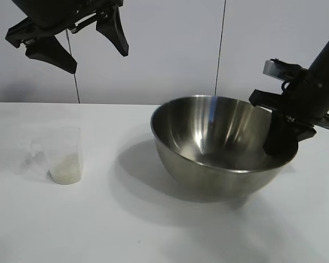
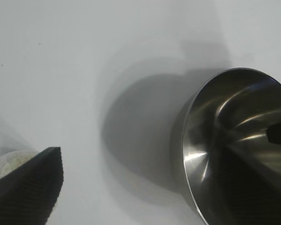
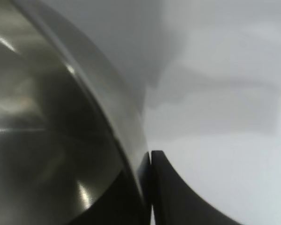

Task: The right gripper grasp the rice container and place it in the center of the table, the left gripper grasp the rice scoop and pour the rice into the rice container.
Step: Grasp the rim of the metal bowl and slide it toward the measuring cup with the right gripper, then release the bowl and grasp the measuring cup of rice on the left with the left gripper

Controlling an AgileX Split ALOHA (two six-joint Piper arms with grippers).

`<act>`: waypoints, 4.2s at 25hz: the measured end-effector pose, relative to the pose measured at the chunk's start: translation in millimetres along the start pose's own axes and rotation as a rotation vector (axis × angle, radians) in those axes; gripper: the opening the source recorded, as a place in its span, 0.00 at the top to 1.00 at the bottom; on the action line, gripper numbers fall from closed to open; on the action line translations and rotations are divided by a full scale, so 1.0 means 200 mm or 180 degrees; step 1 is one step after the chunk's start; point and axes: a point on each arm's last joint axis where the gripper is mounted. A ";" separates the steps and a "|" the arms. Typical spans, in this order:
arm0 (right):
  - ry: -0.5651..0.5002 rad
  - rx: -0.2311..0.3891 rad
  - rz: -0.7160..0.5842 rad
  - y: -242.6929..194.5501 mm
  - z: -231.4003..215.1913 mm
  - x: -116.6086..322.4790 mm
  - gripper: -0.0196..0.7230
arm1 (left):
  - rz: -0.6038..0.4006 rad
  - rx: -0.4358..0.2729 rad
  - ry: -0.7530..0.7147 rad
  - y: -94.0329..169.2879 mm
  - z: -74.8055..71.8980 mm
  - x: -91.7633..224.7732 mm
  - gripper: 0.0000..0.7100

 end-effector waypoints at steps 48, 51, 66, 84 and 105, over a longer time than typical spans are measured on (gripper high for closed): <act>0.0058 0.0423 -0.0205 0.44 0.26 -0.03 0.37 | 0.0001 -0.0004 -0.0006 0.00 0.00 0.00 0.09; 0.0088 0.0548 -0.0158 0.44 0.25 -0.02 0.37 | 0.0001 -0.0006 -0.0008 0.00 0.00 0.00 0.09; 0.0021 0.0673 -0.0353 0.50 0.24 -0.02 0.37 | -0.0079 -0.0017 -0.0005 0.00 0.00 -0.01 0.09; -0.0017 0.0617 -0.0437 0.50 0.25 -0.03 0.37 | -0.0068 -0.0156 0.0097 0.05 0.12 -0.01 0.10; -0.0012 0.0600 -0.0498 0.50 0.25 -0.04 0.37 | -0.2296 -0.1052 -0.0867 0.26 0.24 0.95 0.12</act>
Point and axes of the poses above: a point on each arm's last joint axis where the gripper is mounted, y pointing back along that axis away from the gripper, z along the wrist's bending axis when the last joint is at zero, x = y × z, and after that the axes turned 15 degrees about -y, right-handed
